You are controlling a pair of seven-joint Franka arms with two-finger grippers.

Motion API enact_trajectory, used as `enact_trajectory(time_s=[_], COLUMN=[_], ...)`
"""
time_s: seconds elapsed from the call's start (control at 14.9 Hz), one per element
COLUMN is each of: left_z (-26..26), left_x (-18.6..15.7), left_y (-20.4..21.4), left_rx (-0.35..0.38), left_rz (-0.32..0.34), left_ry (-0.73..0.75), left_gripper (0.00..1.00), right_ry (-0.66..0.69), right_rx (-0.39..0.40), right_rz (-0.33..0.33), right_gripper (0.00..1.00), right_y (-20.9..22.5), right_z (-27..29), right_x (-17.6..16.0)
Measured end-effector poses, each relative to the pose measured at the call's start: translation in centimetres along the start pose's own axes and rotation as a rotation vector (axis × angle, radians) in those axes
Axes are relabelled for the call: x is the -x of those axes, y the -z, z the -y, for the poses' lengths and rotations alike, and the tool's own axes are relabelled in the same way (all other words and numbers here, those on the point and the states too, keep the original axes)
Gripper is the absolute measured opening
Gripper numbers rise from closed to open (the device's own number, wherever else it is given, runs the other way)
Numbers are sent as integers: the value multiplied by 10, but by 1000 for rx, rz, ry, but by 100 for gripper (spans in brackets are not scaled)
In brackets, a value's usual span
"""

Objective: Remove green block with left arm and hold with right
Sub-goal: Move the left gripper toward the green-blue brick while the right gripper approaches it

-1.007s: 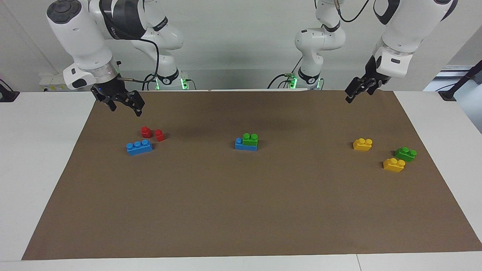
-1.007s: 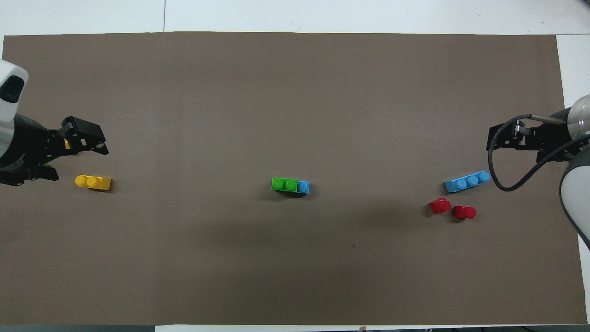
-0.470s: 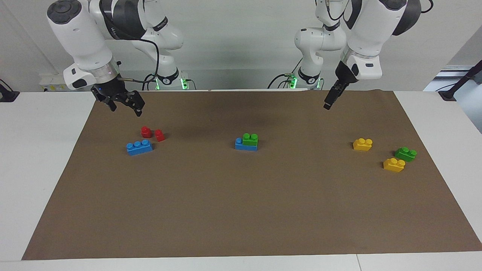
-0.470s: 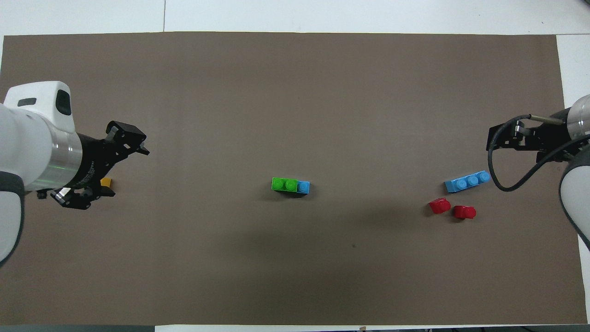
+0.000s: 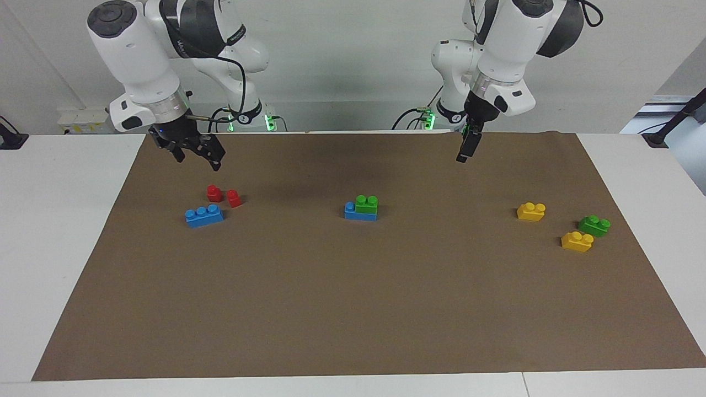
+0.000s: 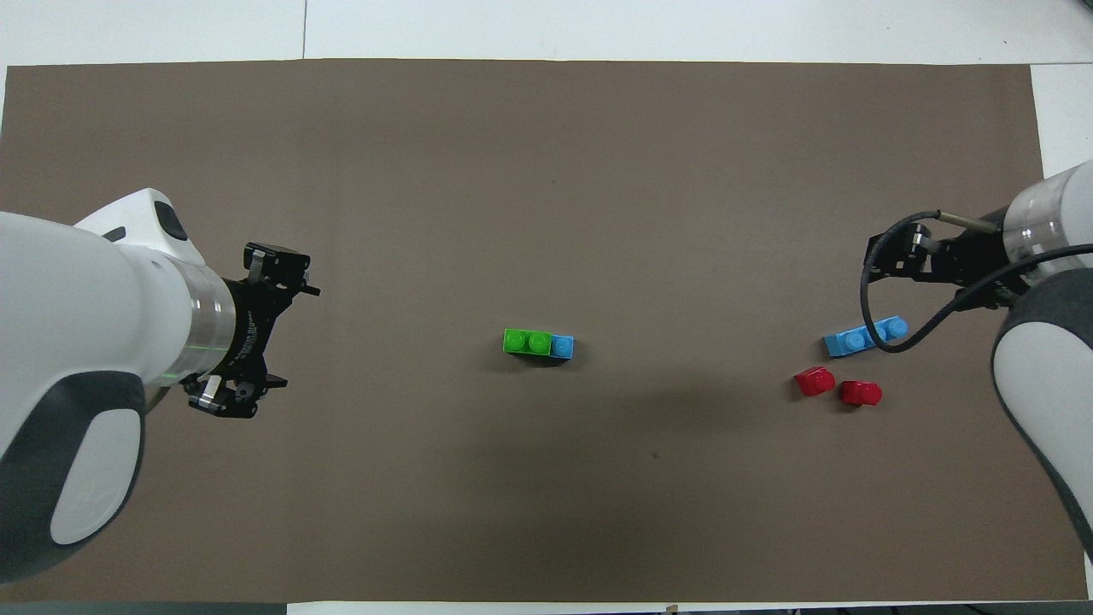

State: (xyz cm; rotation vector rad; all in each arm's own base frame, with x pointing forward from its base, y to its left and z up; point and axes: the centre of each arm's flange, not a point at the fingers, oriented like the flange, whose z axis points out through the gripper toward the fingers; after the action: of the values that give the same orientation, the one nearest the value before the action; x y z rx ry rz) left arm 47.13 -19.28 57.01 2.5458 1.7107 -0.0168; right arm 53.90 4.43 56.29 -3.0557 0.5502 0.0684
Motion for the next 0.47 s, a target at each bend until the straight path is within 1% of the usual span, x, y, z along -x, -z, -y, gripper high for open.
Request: enact_trajectory(time_s=[0.2,0.47], left_z=[0,-1], left_x=[26,59], left_y=[-11,-32], left_rx=[7,26], left_rz=[3,11], left_ry=[94,180], left_gripper=[100,100], right_ry=[-58,-83], right_rx=[-41,-44], right_rz=[17,22], right_gripper=[100,100], right_y=[-14,-18], right_z=[13,20], right_x=[5,8])
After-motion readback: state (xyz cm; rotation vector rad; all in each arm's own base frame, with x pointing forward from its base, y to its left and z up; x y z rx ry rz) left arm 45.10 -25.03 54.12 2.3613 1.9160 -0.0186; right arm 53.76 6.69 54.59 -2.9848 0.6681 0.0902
